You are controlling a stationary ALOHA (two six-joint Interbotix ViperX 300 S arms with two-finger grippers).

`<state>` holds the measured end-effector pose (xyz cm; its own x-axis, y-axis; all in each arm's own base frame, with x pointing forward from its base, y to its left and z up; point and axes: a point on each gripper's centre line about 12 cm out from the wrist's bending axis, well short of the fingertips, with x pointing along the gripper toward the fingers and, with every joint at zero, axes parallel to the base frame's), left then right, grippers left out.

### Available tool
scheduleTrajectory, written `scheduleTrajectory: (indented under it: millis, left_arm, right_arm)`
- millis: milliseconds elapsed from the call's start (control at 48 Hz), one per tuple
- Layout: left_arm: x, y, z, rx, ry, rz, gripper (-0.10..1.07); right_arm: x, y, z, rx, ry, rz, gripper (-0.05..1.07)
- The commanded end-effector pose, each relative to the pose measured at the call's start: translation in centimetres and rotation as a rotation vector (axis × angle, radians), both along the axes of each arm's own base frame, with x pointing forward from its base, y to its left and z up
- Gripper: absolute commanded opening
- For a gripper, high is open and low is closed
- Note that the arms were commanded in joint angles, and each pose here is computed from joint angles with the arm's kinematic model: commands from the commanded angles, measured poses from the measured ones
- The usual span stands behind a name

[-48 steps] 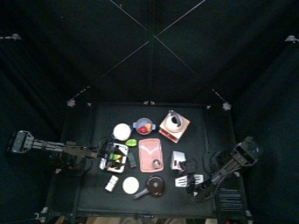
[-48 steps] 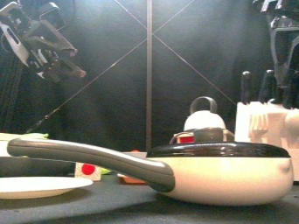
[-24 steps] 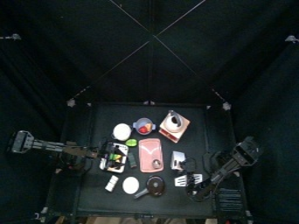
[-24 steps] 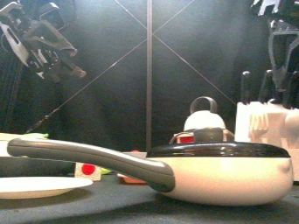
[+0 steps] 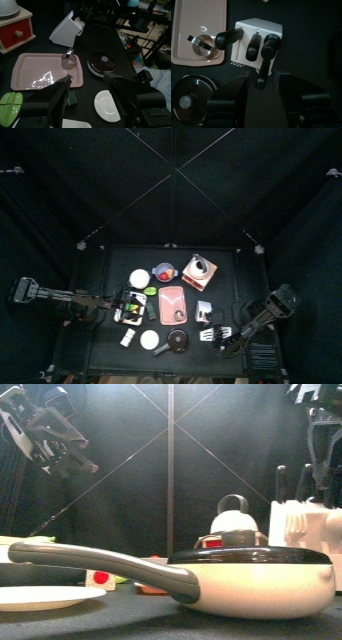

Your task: Grab pairing knife

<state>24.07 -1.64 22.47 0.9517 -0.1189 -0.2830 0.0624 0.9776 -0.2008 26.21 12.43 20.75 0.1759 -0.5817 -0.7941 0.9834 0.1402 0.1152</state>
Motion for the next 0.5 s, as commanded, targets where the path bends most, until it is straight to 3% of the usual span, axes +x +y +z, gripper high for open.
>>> scheduleTrajectory:
  millis: [0,83,354,479]
  left_arm:
    - [0.18,-0.08,0.58,-0.002,-0.022,-0.005,0.91]
    - [0.17,-0.09,0.58,-0.001,-0.022,-0.006,0.91]
    - [0.16,-0.09,0.48,-0.001,-0.019,-0.006,0.91]
    - [0.16,-0.09,0.48,-0.001,-0.019,-0.006,0.91]
  right_arm:
    - [0.08,-0.13,0.64,0.012,-0.019,-0.008,0.78]
    - [0.13,-0.18,0.62,0.009,-0.02,-0.008,0.76]
    - [0.1,-0.32,0.58,0.003,-0.02,-0.008,0.51]
    - [0.13,-0.53,0.51,0.0,-0.018,-0.013,0.47]
